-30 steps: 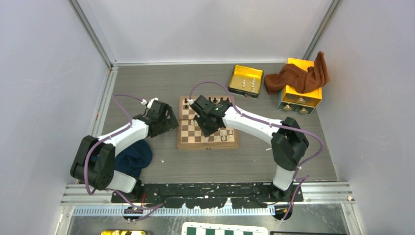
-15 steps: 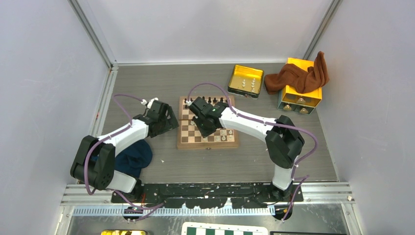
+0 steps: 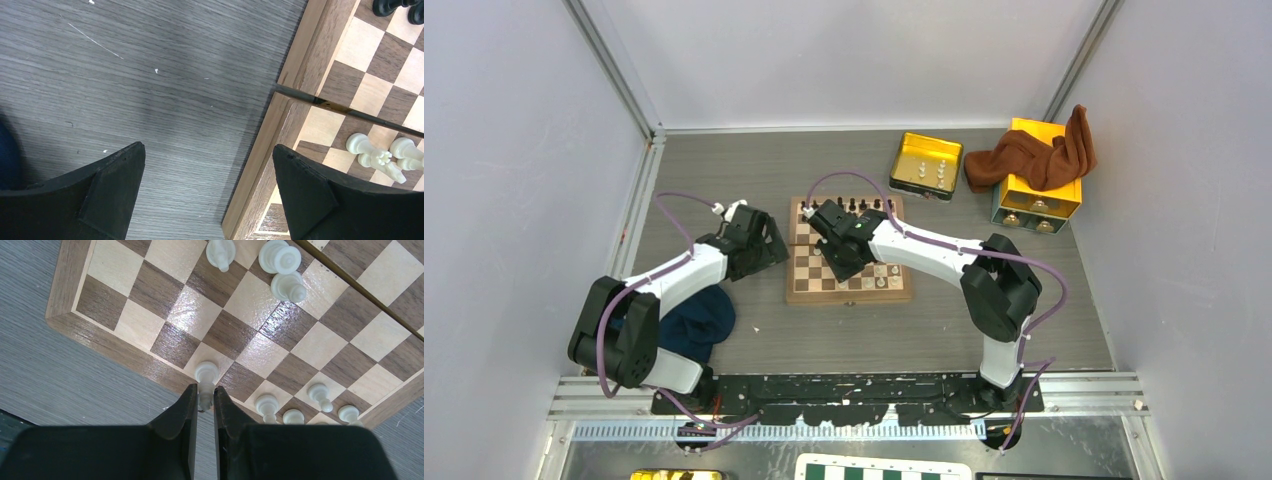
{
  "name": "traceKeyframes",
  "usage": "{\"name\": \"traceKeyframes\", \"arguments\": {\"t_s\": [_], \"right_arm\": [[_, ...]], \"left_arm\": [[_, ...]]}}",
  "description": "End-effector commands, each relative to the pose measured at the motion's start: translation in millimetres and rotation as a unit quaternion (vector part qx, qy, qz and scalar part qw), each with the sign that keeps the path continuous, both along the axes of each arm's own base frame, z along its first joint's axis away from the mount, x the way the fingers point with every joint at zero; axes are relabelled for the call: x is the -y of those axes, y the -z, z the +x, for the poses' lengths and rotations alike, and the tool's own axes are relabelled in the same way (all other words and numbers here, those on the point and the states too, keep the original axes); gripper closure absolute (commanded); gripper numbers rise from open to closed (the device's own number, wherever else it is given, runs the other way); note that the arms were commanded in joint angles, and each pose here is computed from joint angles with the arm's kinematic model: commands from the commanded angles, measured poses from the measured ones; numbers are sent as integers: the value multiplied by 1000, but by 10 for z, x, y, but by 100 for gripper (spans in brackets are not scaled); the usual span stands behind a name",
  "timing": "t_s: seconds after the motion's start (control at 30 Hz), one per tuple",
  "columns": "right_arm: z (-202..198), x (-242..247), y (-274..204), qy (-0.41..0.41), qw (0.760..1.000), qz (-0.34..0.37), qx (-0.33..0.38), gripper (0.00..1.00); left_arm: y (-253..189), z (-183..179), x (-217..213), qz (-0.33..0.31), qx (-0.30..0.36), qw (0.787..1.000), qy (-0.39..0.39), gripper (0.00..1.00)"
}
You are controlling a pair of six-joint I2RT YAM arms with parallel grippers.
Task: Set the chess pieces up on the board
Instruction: Place the chess piece on the chessboard.
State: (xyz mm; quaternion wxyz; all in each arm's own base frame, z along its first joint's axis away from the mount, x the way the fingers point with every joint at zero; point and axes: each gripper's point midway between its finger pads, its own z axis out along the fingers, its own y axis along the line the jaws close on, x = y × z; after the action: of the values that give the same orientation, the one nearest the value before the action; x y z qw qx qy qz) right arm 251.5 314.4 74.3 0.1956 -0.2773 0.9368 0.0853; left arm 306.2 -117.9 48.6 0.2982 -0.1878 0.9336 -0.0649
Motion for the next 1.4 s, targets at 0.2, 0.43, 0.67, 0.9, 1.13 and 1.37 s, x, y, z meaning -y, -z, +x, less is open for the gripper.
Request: {"name": "traceKeyframes", "arguments": {"t_s": [0.2,0.43,0.67,0.9,1.13,1.37], "right_arm": [[16,-94,-49,-6,1000,14,12,82],[29,-119,-98,-8,1000,18,15,74],[37,-120,-101,-10,1000,16,16,69],[49,-130,-122,-12,1000,17,19,69],[47,-121,-107,-15,1000,13,17,71],[29,-110,-78,-17,1000,10,13,88]], "left_arm": [[-111,121,-30,-1,28,1000,-6,0],[-118,126,-32,0,28,1000,-5,0],[-111,130,-31,0,28,1000,-5,0],[-114,151,-26,1,27,1000,-4,0],[-105,159,-31,1,26,1000,-5,0],[-90,155,-36,2,24,1000,-5,0]]}}
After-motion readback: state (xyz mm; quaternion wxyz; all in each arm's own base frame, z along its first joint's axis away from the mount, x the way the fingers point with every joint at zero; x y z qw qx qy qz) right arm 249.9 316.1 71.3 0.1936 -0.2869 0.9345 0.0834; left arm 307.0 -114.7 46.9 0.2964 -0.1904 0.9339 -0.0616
